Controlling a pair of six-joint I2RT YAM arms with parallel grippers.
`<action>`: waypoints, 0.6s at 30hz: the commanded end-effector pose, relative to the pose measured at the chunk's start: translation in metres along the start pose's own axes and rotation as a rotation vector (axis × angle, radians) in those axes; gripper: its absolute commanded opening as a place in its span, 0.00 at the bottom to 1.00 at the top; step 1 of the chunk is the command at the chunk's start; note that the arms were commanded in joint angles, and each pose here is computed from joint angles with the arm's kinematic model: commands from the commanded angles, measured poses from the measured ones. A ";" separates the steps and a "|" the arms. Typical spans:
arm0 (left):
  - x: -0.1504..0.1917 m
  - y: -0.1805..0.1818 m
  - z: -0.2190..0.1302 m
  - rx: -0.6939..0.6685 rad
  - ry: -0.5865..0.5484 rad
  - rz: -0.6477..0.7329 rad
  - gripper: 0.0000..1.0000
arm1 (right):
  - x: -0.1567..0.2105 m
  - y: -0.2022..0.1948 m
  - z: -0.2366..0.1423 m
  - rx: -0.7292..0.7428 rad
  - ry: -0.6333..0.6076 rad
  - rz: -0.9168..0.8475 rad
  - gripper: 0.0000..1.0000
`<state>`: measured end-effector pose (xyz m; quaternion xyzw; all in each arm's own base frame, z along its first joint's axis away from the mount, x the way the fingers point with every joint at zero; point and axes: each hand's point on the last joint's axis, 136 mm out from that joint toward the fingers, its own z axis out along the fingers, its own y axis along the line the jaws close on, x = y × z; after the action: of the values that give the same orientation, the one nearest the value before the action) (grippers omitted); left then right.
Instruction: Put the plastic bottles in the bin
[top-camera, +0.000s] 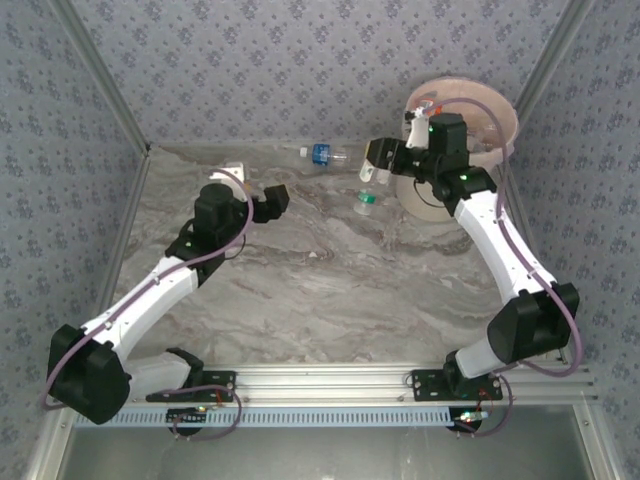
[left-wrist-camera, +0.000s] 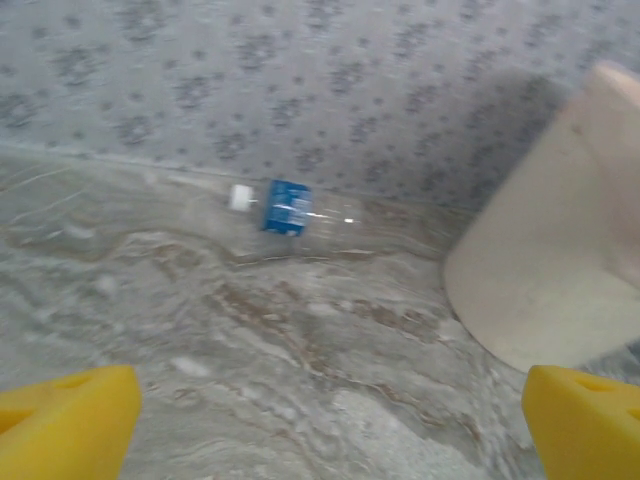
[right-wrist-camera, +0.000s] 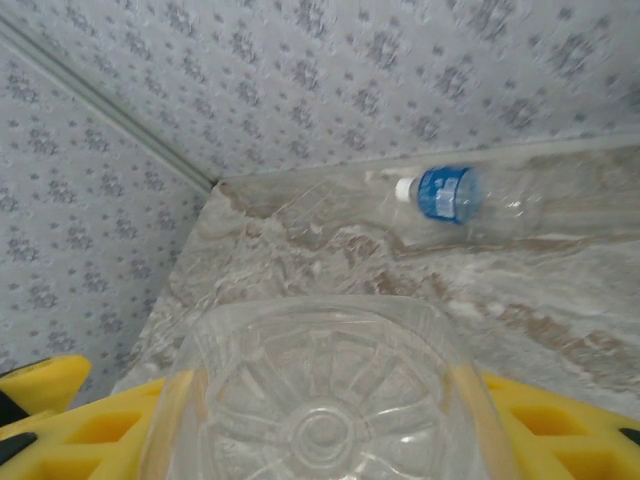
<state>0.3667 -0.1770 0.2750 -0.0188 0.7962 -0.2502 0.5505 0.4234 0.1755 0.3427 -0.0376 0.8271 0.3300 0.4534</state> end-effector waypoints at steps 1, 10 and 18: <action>0.000 0.034 -0.008 -0.138 -0.020 -0.107 0.98 | -0.033 0.004 -0.038 0.072 -0.092 -0.098 0.46; 0.007 0.079 -0.015 -0.278 -0.004 -0.201 0.98 | -0.098 -0.027 -0.094 0.253 -0.288 -0.159 0.45; 0.012 0.087 -0.018 -0.304 0.007 -0.198 0.98 | -0.160 -0.066 -0.122 0.240 -0.478 -0.054 0.45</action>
<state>0.3717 -0.1054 0.2290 -0.1681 0.8258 -0.1859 0.5052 0.4444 0.0263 0.4459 0.0637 0.7637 0.2009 0.6102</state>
